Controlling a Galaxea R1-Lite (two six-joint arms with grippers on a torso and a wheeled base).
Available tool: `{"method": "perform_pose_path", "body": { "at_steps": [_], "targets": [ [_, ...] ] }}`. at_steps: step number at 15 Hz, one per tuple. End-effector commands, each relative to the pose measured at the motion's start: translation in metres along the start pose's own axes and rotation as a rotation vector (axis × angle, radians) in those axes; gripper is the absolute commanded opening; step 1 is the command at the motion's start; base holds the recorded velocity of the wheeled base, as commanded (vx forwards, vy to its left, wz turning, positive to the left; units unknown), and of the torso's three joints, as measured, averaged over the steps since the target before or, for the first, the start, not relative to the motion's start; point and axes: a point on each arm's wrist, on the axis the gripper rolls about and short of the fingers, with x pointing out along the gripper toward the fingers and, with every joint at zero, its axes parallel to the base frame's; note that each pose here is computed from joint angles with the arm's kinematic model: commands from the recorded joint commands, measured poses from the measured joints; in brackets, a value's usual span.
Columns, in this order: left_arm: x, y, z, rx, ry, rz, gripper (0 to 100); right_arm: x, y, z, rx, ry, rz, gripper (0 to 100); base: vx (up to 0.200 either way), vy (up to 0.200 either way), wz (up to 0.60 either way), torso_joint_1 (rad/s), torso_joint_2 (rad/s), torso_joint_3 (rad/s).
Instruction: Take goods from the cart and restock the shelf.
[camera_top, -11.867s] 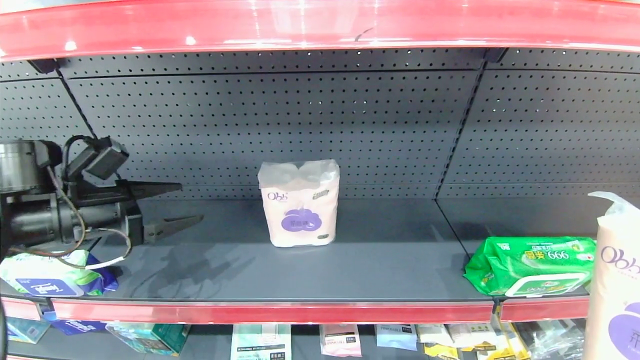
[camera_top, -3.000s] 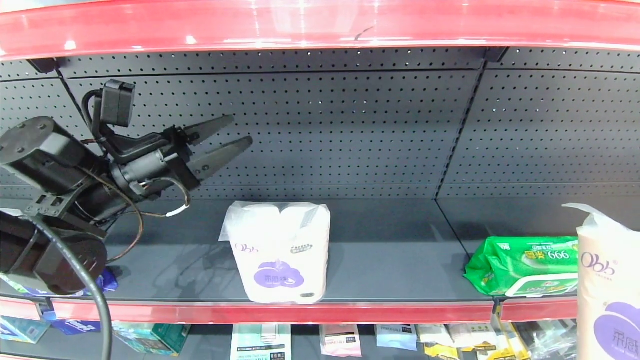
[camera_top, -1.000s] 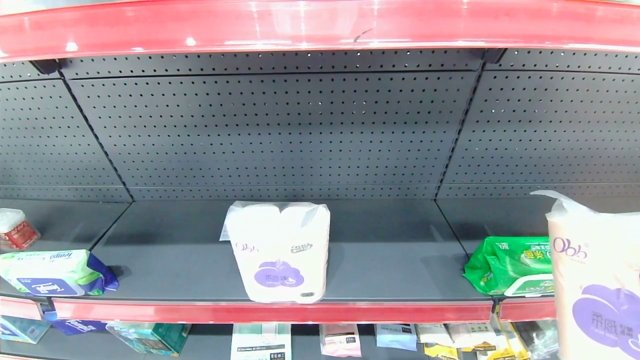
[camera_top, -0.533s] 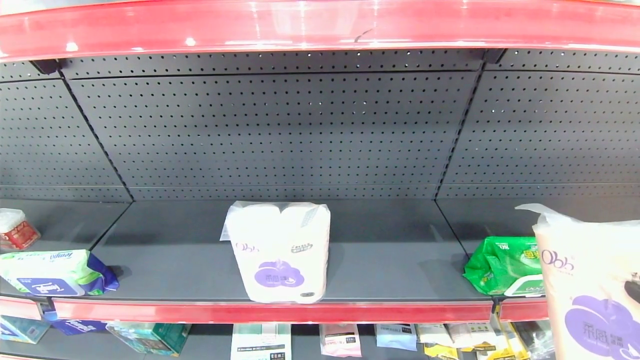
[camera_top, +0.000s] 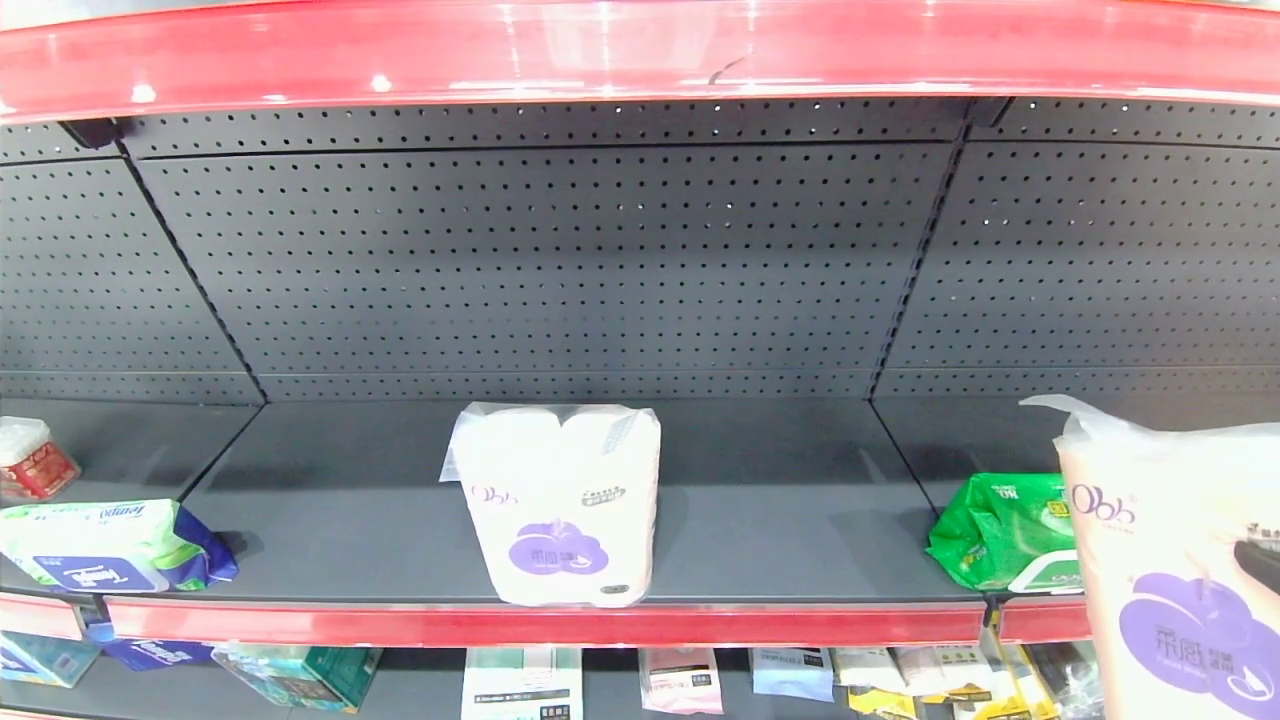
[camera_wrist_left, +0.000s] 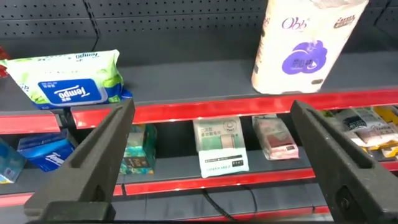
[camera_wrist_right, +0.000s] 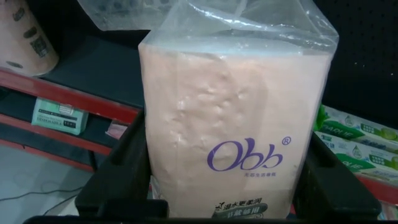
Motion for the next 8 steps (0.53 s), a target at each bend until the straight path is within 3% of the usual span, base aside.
{"method": "perform_pose_path", "body": {
  "at_steps": [1,5,8],
  "targets": [
    [0.0012,0.0001,-0.0003,-0.001,0.011,0.000,100,0.0028,-0.0016,0.0068,0.001,-0.004,0.000,0,0.000,0.000,0.00,0.000,0.00,0.000],
    [0.0030,0.0002,-0.0029,0.000,0.021,0.001,100,0.0052,-0.0028,0.0119,0.000,-0.013,-0.002,0,0.000,0.000,0.00,0.000,0.00,0.000],
    [0.0021,0.0002,-0.0035,0.001,0.014,0.000,100,0.0053,-0.0029,0.0115,0.001,-0.011,-0.003,0,0.000,0.000,0.60,0.005,0.00,0.002]
  ]
}}
